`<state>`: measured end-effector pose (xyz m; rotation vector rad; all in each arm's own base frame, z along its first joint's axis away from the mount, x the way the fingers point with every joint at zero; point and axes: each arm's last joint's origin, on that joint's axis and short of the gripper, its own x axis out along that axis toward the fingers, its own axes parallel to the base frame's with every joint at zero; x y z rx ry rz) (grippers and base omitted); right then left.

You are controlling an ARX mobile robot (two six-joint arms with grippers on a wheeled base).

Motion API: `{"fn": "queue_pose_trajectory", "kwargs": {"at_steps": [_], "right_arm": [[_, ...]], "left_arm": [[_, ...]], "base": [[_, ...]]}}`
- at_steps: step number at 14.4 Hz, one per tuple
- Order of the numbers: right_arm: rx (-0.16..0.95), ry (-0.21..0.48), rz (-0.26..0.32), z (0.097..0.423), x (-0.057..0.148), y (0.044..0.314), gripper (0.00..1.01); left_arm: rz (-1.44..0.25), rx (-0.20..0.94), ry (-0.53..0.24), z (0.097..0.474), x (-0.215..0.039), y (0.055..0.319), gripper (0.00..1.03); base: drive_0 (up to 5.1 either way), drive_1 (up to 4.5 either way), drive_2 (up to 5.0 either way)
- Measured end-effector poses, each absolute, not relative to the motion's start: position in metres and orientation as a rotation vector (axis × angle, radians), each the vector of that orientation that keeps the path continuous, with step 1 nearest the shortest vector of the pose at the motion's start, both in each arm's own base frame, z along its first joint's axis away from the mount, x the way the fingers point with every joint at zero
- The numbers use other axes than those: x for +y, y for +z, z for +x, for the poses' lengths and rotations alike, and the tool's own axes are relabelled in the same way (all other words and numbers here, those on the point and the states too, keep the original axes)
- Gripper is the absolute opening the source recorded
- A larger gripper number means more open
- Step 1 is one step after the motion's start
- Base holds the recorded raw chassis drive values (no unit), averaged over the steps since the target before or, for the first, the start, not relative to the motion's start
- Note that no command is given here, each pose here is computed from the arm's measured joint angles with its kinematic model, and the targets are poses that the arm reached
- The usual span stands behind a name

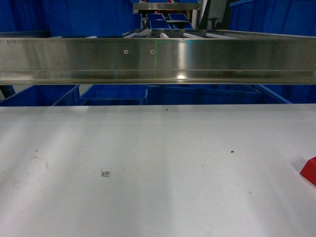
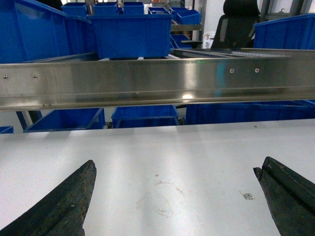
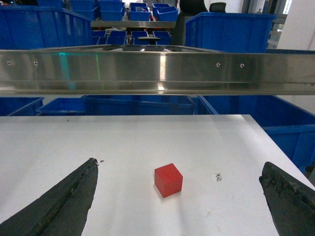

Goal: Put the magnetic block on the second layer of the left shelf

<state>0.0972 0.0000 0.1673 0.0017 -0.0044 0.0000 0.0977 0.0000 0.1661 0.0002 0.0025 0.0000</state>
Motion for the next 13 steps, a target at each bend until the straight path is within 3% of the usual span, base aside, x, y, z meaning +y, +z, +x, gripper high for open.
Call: {"fn": "queue_pose_trajectory", "kwargs": {"at_steps": [2, 4, 6, 8, 10, 12, 13], "right_arm": [[0.047, 0.057, 0.036, 0.099, 0.000, 0.163, 0.98], [0.178, 0.149, 0.190, 0.127, 0.000, 0.164, 0.98], [0.351, 0.218, 0.323, 0.176, 0.004, 0.187, 0.98], [0.363, 0.173, 0.323, 0.228, 0.002, 0.210, 0.98], [0.376, 0.114, 0.281, 0.278, -0.008, 0.221, 0.98], [0.411, 0.072, 0.178, 0.317, -0.020, 0.201, 0.98], [0.474, 0.068, 0.106, 0.328, -0.025, 0.173, 0.98]], "left_arm": [[0.000, 0.002, 0.000, 0.098, 0.000, 0.166, 0.98], [0.000, 0.003, 0.000, 0.098, 0.000, 0.166, 0.98], [0.000, 0.002, 0.000, 0.098, 0.000, 0.166, 0.98], [0.000, 0.002, 0.000, 0.098, 0.000, 0.166, 0.98], [0.000, 0.002, 0.000, 0.098, 0.000, 0.166, 0.98], [0.000, 0.002, 0.000, 0.098, 0.000, 0.166, 0.98], [0.000, 0.002, 0.000, 0.098, 0.000, 0.166, 0.98]], "base": [[0.0, 0.00, 0.0], [0.0, 0.00, 0.0], [0.0, 0.00, 0.0], [0.0, 0.00, 0.0], [0.0, 0.00, 0.0], [0.0, 0.00, 0.0], [0.0, 0.00, 0.0]]}}
